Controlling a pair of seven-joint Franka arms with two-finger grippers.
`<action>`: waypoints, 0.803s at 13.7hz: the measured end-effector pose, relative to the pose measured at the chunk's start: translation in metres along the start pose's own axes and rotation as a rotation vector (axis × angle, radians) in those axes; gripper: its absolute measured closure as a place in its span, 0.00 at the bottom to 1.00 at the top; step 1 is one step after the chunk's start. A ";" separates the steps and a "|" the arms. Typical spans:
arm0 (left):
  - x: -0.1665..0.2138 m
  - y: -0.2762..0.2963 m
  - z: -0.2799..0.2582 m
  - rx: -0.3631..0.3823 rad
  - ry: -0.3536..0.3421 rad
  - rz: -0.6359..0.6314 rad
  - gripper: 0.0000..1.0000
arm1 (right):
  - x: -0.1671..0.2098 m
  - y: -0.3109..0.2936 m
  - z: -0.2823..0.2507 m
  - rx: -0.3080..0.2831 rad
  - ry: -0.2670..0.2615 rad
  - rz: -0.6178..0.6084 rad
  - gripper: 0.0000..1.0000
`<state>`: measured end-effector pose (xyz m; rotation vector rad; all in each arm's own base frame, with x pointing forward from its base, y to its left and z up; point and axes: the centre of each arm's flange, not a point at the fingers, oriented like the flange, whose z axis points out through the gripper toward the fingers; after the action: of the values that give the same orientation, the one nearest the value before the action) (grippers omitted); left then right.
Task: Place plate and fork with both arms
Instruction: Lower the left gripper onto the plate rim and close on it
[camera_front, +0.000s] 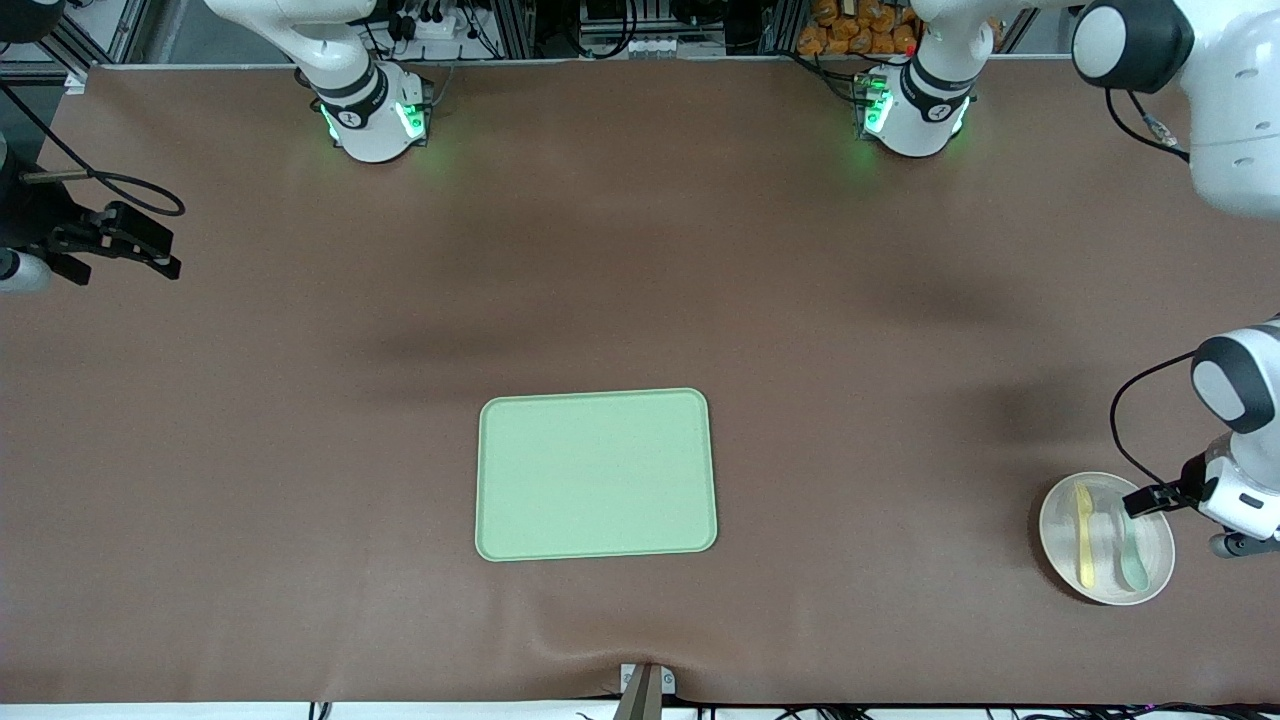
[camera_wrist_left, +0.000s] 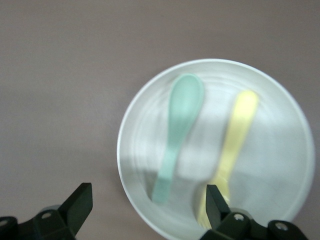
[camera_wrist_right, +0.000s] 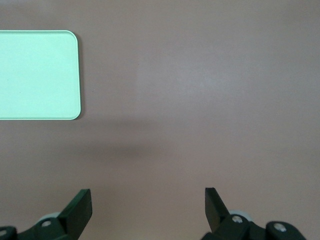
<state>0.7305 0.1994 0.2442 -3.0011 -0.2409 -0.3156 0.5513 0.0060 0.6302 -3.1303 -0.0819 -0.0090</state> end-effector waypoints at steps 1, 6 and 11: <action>-0.001 -0.003 0.017 0.009 0.035 -0.001 0.00 | 0.000 0.000 0.000 0.000 0.000 0.000 0.00; -0.001 -0.026 0.045 0.046 0.120 -0.019 0.00 | 0.000 0.000 0.000 0.000 0.000 0.000 0.00; 0.002 -0.036 0.041 0.053 0.132 -0.029 0.00 | 0.000 0.000 0.000 0.000 0.000 0.000 0.00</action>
<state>0.7348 0.2398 0.2088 -2.9123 -0.2756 -0.4994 0.5513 0.0059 0.6302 -3.1303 -0.0818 -0.0086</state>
